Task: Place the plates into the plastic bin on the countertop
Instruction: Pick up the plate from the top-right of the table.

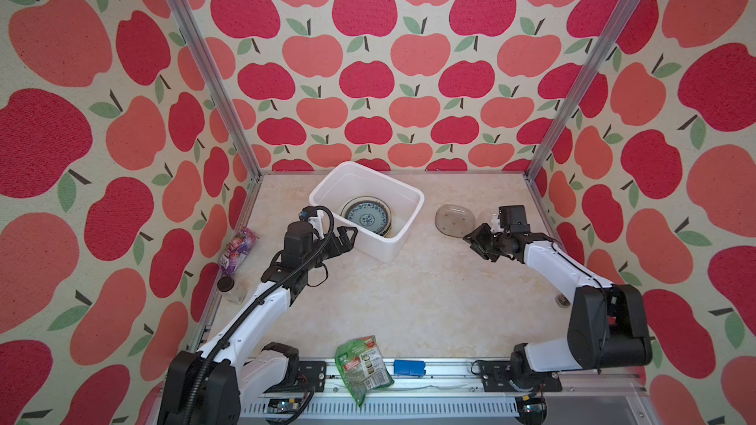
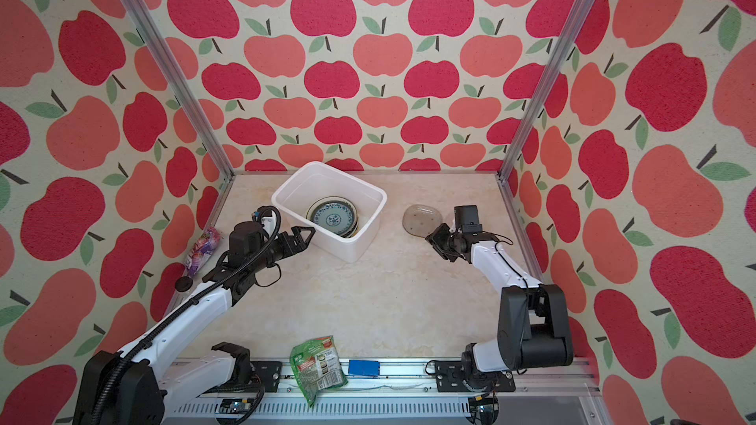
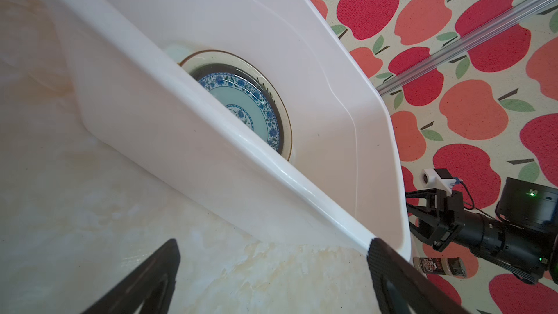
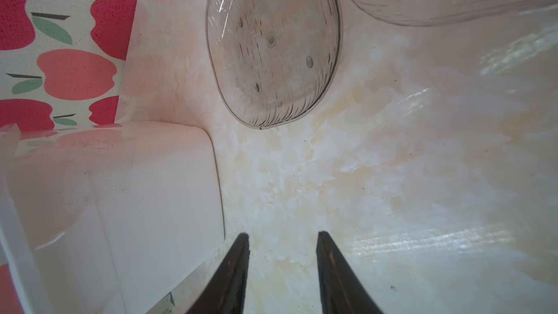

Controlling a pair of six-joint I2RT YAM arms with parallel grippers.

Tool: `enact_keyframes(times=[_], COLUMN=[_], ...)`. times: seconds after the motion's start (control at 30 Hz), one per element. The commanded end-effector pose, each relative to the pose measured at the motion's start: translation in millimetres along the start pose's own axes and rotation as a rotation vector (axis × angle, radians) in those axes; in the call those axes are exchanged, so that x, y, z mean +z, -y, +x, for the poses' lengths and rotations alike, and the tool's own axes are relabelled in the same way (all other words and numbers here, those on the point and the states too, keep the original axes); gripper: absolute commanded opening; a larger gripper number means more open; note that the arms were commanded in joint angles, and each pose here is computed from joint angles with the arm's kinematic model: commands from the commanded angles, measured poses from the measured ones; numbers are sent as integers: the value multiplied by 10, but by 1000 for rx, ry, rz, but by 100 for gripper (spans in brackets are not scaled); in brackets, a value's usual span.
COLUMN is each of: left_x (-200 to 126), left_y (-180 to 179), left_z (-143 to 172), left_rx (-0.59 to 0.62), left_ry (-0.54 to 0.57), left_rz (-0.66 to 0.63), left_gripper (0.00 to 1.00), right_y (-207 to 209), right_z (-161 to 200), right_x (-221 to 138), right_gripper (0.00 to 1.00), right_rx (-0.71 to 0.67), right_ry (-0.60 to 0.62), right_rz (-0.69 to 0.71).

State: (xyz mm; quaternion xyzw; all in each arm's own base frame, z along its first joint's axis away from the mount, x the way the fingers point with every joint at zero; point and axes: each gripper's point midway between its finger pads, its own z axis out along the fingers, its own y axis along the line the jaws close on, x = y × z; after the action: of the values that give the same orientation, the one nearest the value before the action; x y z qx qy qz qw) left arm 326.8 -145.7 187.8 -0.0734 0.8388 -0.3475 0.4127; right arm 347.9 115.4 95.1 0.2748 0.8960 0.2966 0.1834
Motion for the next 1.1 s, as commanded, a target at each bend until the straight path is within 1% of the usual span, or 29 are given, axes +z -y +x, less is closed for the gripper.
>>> enact_keyframes(times=[0.0,0.13,0.33,0.5,0.77,0.9,1.07], left_x=[35,43,-2,-38,-73,-96,-106], left_y=[30,38,23,-16,-76,-124,-162], left_z=[44,56,63,78,101,97,106], left_rx=[-15,-16,-8,-7,-7,-16,-25], left_ry=[-8,-5,6,14,22,30,35], left_rz=[26,28,17,2,-16,-22,-22], left_gripper=[99,99,99,99,99,99,99], right_y=[122,262,222,230,284,331,308], right_z=[-192,-261,-333,-399,-445,-473,-524], right_x=[146,328,541,575,680,697,731], right_gripper=[39,39,40,41,40,40,37], right_rx=[65,90,100,99,119,124,131], right_ry=[96,109,105,127,97,108,117], right_rz=[2,30,-29,-24,25,52,50])
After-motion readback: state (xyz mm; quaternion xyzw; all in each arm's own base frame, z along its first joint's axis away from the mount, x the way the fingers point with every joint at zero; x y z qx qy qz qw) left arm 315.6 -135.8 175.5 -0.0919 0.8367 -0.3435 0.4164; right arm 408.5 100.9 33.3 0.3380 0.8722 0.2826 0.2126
